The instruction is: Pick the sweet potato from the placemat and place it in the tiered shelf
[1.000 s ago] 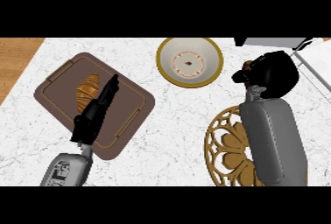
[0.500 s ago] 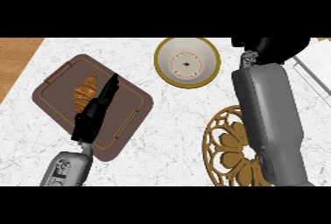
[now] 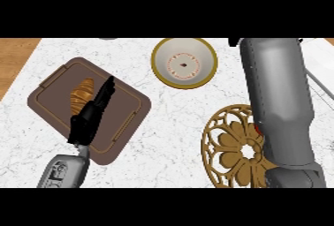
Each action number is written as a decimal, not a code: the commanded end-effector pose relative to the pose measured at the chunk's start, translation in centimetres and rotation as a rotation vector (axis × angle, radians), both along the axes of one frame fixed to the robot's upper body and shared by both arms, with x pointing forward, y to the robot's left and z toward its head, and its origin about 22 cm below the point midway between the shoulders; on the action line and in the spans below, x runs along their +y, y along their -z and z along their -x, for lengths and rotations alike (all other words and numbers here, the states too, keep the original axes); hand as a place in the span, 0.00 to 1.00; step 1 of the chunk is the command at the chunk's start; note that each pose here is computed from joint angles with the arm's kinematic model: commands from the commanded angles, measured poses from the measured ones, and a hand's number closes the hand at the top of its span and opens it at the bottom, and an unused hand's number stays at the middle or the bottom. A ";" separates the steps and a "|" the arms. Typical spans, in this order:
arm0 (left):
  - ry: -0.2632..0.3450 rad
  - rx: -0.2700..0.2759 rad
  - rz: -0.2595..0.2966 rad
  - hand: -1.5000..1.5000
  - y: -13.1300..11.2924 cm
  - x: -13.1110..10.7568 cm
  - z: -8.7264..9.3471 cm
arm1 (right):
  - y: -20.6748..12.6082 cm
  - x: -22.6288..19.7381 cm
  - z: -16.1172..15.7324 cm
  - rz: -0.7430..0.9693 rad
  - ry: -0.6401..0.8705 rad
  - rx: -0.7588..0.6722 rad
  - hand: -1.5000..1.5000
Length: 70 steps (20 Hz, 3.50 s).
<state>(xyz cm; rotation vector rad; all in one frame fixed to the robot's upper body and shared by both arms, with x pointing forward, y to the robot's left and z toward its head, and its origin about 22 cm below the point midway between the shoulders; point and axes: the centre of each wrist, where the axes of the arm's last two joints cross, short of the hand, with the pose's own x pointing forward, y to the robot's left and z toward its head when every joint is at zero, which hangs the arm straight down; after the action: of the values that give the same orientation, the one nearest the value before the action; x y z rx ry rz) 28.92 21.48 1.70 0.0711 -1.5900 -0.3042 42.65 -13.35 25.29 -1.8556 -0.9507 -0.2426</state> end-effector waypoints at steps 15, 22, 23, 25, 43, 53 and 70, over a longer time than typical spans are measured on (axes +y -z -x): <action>-0.034 0.011 0.012 0.50 0.7 -0.3 0.5 | -7.3 -4.8 -1.2 0.003 0.356 -0.102 1.00; -0.041 0.011 0.001 0.50 1.1 2.0 0.3 | -8.1 -7.8 -1.8 0.069 0.374 -0.022 1.00; -0.035 -0.002 -0.002 0.50 0.4 1.0 1.4 | -7.2 -7.5 -1.8 0.083 0.388 -0.001 1.00; -0.037 0.019 -0.003 0.50 -0.8 -0.7 0.4 | -7.8 -8.7 -2.0 0.091 0.385 0.001 1.00; -0.039 -0.008 0.017 0.50 0.4 -0.2 1.0 | -0.7 -19.0 -0.8 0.135 0.294 -0.239 1.00; -0.041 0.021 0.001 0.50 -0.6 -0.3 1.5 | 1.9 -21.1 0.0 0.144 0.270 -0.255 1.00; -0.061 0.023 0.007 0.50 0.0 2.0 -0.2 | 1.6 -21.0 3.1 0.036 0.474 -0.341 0.00</action>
<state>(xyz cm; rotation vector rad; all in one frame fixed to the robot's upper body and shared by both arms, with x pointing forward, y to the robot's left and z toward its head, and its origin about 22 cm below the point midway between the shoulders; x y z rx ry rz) 28.98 22.36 1.86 0.1087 -1.5720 -0.2592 39.94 -35.24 23.82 -2.1865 -0.6773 -0.6525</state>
